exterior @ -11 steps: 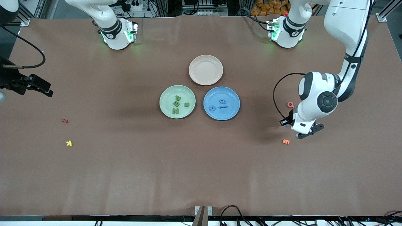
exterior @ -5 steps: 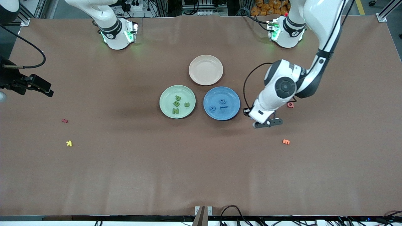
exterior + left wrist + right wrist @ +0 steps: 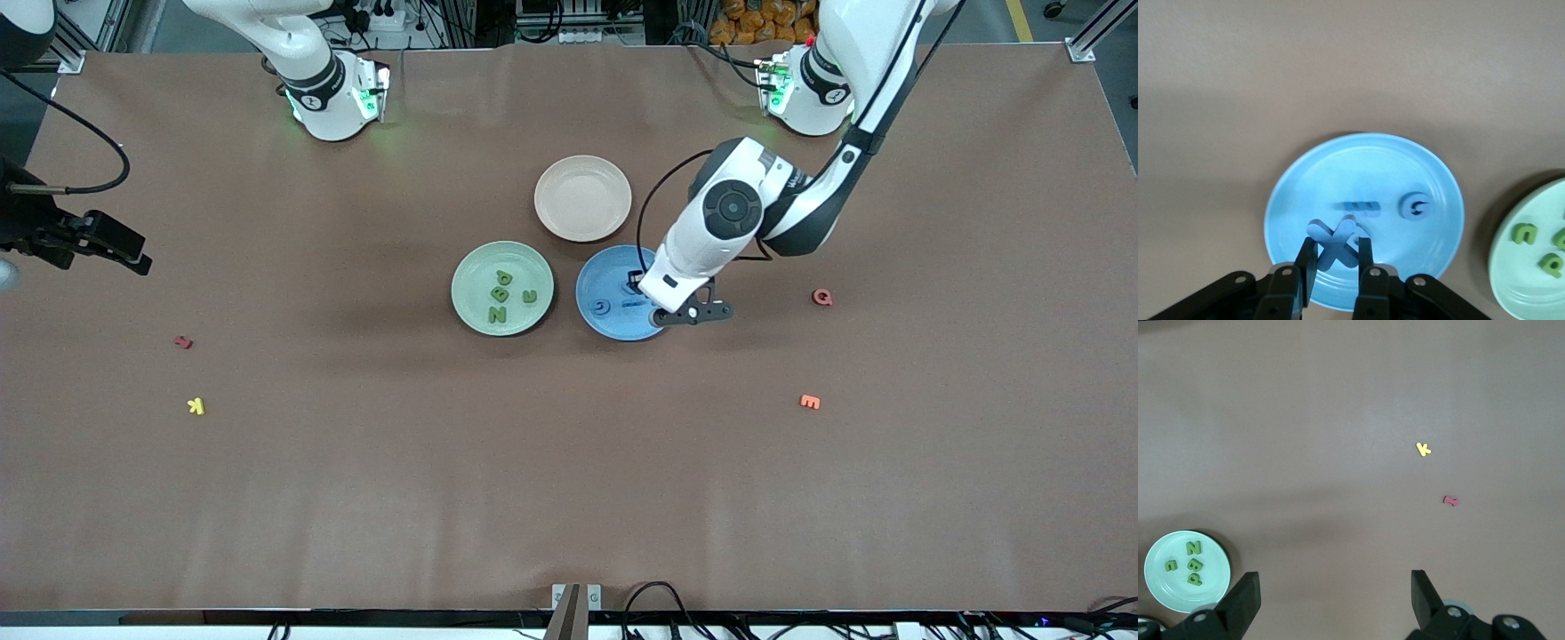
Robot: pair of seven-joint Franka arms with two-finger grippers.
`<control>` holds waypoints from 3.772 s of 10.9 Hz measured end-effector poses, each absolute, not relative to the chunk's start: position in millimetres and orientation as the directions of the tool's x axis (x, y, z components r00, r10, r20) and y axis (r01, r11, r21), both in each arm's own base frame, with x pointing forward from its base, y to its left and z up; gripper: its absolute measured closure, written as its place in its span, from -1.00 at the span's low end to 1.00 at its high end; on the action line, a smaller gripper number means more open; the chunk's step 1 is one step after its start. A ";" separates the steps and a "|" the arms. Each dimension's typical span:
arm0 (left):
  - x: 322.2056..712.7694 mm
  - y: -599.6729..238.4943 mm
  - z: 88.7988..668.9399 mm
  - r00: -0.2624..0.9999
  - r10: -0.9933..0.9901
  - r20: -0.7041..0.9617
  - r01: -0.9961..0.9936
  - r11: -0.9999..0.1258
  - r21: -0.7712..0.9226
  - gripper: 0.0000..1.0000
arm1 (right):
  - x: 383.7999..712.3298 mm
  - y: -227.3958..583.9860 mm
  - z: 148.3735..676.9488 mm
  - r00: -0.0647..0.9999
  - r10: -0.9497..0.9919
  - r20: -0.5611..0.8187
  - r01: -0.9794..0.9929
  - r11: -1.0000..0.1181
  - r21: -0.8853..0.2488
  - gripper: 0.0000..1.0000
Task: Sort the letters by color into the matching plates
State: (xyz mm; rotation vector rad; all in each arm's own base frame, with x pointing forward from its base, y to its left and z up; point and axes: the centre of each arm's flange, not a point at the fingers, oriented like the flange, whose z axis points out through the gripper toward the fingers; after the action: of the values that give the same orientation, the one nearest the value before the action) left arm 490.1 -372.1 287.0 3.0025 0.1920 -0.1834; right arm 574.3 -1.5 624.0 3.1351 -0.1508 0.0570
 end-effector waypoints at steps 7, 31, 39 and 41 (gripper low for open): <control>438.5 -435.9 298.7 0.975 0.144 -0.170 0.167 -0.978 0.126 0.11 | 574.4 -1.4 623.6 0.995 -0.096 0.036 -0.096 -0.995 0.001 -1.00; 574.5 -114.6 472.3 0.999 -0.045 0.022 -0.044 -0.997 -0.058 -1.00 | 575.8 -0.9 620.3 0.995 -0.095 0.030 -0.095 -0.995 0.001 -1.00; 550.5 -87.6 612.9 0.999 0.004 0.033 0.006 -0.998 -0.065 -1.00 | 576.1 -0.5 619.7 0.995 -0.094 0.029 -0.094 -0.996 0.002 -1.00; 538.3 -89.8 630.8 0.999 0.011 0.046 0.013 -0.999 -0.037 -1.00 | 576.1 -0.5 619.6 0.995 -0.094 0.029 -0.094 -0.996 0.002 -1.00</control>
State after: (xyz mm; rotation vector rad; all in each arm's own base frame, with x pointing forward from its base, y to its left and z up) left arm 538.3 -89.8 630.8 3.1780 0.0187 0.0723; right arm 576.1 -0.5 619.6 3.1348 -0.1481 0.0451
